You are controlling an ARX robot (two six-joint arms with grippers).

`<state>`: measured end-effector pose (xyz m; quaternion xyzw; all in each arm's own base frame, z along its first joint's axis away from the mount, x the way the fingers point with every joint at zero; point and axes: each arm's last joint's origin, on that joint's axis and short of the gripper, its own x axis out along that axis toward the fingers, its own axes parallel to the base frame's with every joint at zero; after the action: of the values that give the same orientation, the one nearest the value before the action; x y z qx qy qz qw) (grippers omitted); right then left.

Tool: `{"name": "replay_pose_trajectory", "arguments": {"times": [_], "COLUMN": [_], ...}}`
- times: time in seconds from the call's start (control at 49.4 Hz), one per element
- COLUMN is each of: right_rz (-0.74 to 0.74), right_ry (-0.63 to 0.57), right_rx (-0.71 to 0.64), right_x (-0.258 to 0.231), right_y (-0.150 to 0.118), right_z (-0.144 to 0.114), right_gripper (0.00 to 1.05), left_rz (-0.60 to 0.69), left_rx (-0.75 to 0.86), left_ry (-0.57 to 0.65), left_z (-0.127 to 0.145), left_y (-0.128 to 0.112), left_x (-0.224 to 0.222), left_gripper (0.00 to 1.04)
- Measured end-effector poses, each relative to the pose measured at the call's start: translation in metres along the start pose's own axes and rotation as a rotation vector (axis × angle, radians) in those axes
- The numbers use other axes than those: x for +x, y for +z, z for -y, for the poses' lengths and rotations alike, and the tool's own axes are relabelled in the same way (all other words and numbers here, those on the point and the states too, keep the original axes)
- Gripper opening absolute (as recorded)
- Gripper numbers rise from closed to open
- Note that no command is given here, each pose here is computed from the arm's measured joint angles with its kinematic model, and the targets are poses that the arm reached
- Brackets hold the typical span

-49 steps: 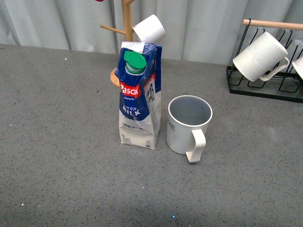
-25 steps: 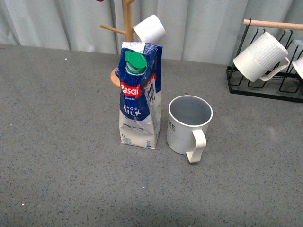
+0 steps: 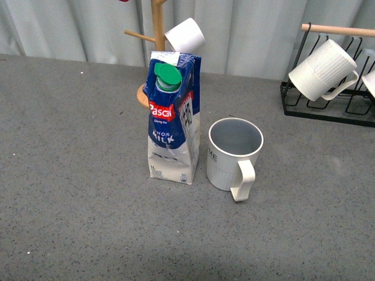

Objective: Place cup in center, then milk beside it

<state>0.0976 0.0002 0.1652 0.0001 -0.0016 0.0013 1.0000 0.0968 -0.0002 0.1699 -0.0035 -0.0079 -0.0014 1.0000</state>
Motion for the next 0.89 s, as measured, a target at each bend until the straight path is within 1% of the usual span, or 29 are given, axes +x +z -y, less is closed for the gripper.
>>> {"name": "replay_pose_trajectory", "arguments": {"times": [0.02, 0.101, 0.121, 0.182, 0.202, 0.223, 0.324, 0.344, 0.445, 0.506, 0.587, 0.89], "right_rz": [0.0, 0.0, 0.0, 0.0, 0.0, 0.0, 0.0, 0.0, 0.0, 0.0, 0.0, 0.0], "right_ry": [0.0, 0.0, 0.0, 0.0, 0.0, 0.0, 0.0, 0.0, 0.0, 0.0, 0.0, 0.0], "right_rx": [0.0, 0.0, 0.0, 0.0, 0.0, 0.0, 0.0, 0.0, 0.0, 0.0, 0.0, 0.0], "right_x": [0.0, 0.0, 0.0, 0.0, 0.0, 0.0, 0.0, 0.0, 0.0, 0.0, 0.0, 0.0], "right_y": [0.0, 0.0, 0.0, 0.0, 0.0, 0.0, 0.0, 0.0, 0.0, 0.0, 0.0, 0.0], "right_z": [0.0, 0.0, 0.0, 0.0, 0.0, 0.0, 0.0, 0.0, 0.0, 0.0, 0.0, 0.0], "right_gripper": [0.95, 0.95, 0.95, 0.95, 0.95, 0.95, 0.95, 0.95, 0.95, 0.95, 0.95, 0.95], "left_rz": [0.0, 0.0, 0.0, 0.0, 0.0, 0.0, 0.0, 0.0, 0.0, 0.0, 0.0, 0.0], "left_rx": [0.0, 0.0, 0.0, 0.0, 0.0, 0.0, 0.0, 0.0, 0.0, 0.0, 0.002, 0.003], "left_ry": [0.0, 0.0, 0.0, 0.0, 0.0, 0.0, 0.0, 0.0, 0.0, 0.0, 0.0, 0.0], "left_z": [0.0, 0.0, 0.0, 0.0, 0.0, 0.0, 0.0, 0.0, 0.0, 0.0, 0.0, 0.0], "left_y": [0.0, 0.0, 0.0, 0.0, 0.0, 0.0, 0.0, 0.0, 0.0, 0.0, 0.0, 0.0], "left_x": [0.0, 0.0, 0.0, 0.0, 0.0, 0.0, 0.0, 0.0, 0.0, 0.0, 0.0, 0.0], "left_gripper": [0.16, 0.36, 0.38, 0.49, 0.54, 0.56, 0.72, 0.74, 0.92, 1.0, 0.98, 0.98]}}
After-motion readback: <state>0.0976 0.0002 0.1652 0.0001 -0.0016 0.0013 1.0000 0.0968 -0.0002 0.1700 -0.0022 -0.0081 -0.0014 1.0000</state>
